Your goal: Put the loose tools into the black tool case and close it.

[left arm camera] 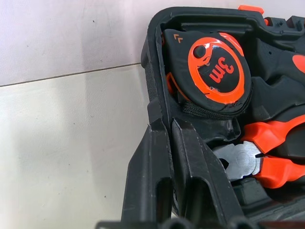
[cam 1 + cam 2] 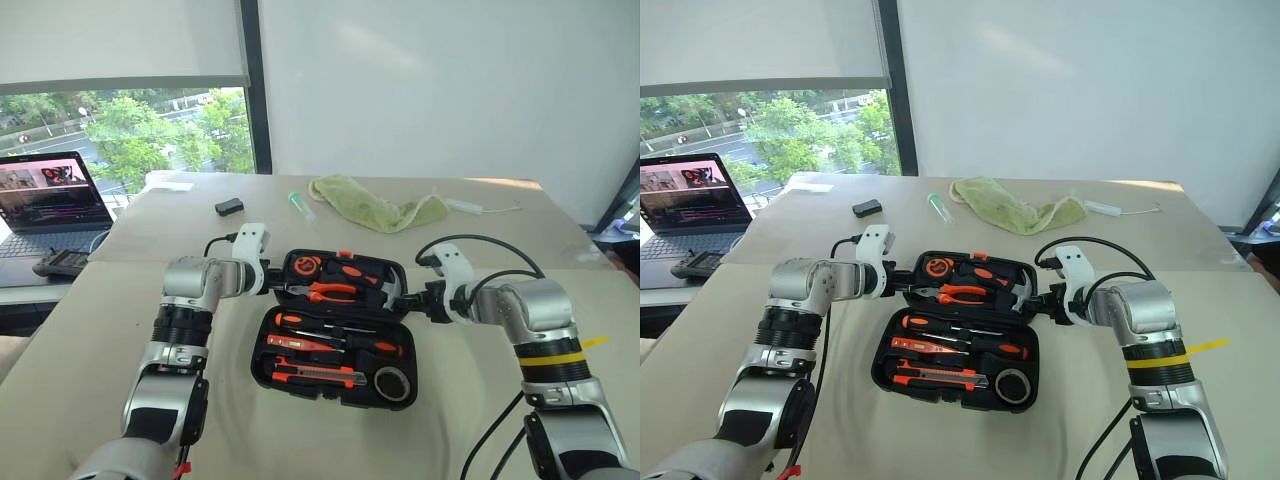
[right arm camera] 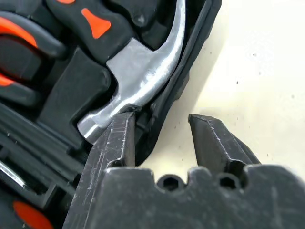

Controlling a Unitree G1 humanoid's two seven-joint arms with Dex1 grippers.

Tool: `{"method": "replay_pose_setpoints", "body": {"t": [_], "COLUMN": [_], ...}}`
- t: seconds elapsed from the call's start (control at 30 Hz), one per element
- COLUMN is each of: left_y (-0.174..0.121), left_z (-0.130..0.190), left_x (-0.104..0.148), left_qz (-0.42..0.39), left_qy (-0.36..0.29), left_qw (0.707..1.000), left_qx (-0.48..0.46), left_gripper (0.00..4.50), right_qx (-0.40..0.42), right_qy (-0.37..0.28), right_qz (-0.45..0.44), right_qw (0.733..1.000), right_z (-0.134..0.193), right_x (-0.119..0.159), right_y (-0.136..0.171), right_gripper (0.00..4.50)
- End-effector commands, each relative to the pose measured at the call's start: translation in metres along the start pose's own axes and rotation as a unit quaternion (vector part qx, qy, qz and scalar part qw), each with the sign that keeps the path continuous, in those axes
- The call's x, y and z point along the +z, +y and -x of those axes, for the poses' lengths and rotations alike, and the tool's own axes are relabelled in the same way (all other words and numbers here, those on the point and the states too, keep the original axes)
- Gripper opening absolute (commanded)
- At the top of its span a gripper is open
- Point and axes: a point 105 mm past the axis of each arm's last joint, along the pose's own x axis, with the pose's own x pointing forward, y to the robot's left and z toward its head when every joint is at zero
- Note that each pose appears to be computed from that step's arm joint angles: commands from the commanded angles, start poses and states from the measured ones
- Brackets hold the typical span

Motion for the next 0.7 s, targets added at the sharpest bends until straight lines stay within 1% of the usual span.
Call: {"method": "replay_pose_setpoints", "body": {"t": [0.03, 0.1, 0.23, 0.3, 0.37, 0.47, 0.5, 0.57, 0.63, 0.7], "left_y": [-0.008, -0.007, -0.008, -0.01, -0.013, -0.022, -0.025, -0.037, -0.047, -0.055], "left_z": [0.0, 0.0, 0.006, 0.012, 0.018, 0.029, 0.034, 0.044, 0.056, 0.064], "left_x": [-0.007, -0.007, -0.015, -0.018, -0.02, -0.014, -0.011, -0.004, -0.002, -0.006], "left_qz": [-0.004, -0.004, -0.006, -0.006, -0.015, -0.036, -0.066, -0.105, -0.138, -0.157], "left_qy": [0.011, 0.011, 0.017, 0.02, 0.012, -0.032, -0.059, -0.121, -0.17, -0.193], "left_qw": [1.0, 1.0, 1.0, 0.999, 0.999, 0.997, 0.994, 0.983, 0.968, 0.958], "left_qx": [-0.017, -0.016, -0.021, -0.029, -0.039, -0.066, -0.069, -0.093, -0.119, -0.14], "left_gripper": [0.0, 0.0, 0.0, 0.0, 0.0, 0.0, 0.0, 0.0, 0.0, 0.0], "right_qx": [-0.018, -0.012, 0.028, 0.057, 0.082, 0.085, 0.078, 0.069, 0.062, 0.056], "right_qy": [-0.011, -0.015, -0.024, -0.047, -0.067, -0.11, -0.132, -0.18, -0.216, -0.238], "right_qz": [0.013, 0.019, 0.065, 0.105, 0.118, 0.176, 0.19, 0.211, 0.234, 0.249], "right_qw": [1.0, 1.0, 0.997, 0.992, 0.987, 0.975, 0.97, 0.958, 0.946, 0.937], "right_z": [-0.002, 0.0, 0.005, 0.008, 0.012, 0.017, 0.019, 0.024, 0.03, 0.034], "right_x": [0.005, 0.007, 0.007, 0.009, 0.01, 0.012, 0.015, 0.02, 0.021, 0.02], "right_y": [-0.007, -0.005, 0.011, 0.025, 0.038, 0.049, 0.051, 0.056, 0.062, 0.066], "right_gripper": [0.69, 0.06, 0.06, 0.06, 0.06, 0.06, 0.06, 0.06, 0.06, 0.06]}}
